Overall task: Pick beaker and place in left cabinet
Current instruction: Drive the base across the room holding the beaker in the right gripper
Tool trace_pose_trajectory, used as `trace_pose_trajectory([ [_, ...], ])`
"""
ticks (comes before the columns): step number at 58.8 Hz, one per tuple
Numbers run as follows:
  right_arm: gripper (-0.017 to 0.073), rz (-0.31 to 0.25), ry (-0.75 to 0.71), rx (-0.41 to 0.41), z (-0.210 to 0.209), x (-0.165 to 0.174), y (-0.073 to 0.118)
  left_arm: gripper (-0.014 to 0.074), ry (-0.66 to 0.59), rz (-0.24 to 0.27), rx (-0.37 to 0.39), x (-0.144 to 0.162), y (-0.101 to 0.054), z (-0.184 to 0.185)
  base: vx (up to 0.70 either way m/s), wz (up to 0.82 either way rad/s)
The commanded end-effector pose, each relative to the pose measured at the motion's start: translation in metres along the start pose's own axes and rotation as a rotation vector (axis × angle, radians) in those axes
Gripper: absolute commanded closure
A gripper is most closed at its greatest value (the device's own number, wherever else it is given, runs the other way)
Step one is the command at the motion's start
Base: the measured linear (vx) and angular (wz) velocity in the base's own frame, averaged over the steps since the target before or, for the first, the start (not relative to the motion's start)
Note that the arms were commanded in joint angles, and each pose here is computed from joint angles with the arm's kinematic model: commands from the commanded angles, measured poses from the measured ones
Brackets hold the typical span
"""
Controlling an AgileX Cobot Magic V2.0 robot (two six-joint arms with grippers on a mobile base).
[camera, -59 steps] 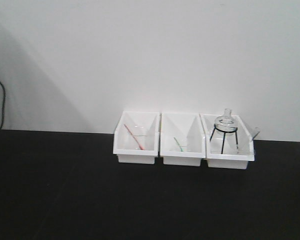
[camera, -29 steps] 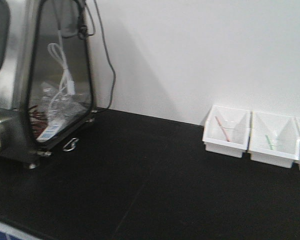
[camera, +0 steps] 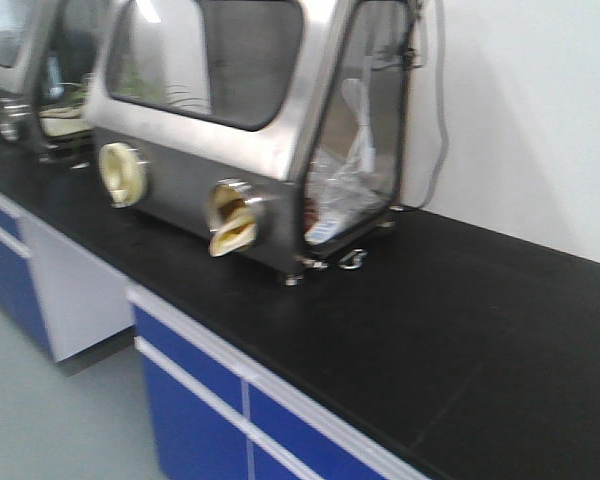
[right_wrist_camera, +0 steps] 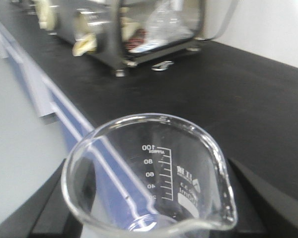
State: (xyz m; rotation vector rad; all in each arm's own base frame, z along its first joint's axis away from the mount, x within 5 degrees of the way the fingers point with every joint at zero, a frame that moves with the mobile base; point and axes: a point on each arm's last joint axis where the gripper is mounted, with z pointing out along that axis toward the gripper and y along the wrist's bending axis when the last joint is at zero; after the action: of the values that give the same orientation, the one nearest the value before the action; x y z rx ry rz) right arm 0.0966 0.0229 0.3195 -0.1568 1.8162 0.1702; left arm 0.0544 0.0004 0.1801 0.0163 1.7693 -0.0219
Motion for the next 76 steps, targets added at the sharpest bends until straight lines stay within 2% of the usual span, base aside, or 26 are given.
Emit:
trace_pose_trajectory([
  [1,0.0564,-0.016,-0.087,-0.033,-0.0027,-0.0141,0.0031,0.0590,-0.102,-0.005,0.015,-0.0115,-0.0013,-0.0022,-0.16,0.61],
  [40,0.0564,-0.016,-0.087,-0.033,-0.0027,-0.0141,0.0031,0.0590,-0.102,-0.005,0.015,-0.0115,-0.0013,-0.0022,-0.08,0.50],
  [76,0.0564,-0.016,-0.086,-0.033,-0.0027,-0.0140,0.0031,0.0590,-0.102,-0.005,0.015,-0.0115,-0.0013,-0.0022,0.16,0.62],
])
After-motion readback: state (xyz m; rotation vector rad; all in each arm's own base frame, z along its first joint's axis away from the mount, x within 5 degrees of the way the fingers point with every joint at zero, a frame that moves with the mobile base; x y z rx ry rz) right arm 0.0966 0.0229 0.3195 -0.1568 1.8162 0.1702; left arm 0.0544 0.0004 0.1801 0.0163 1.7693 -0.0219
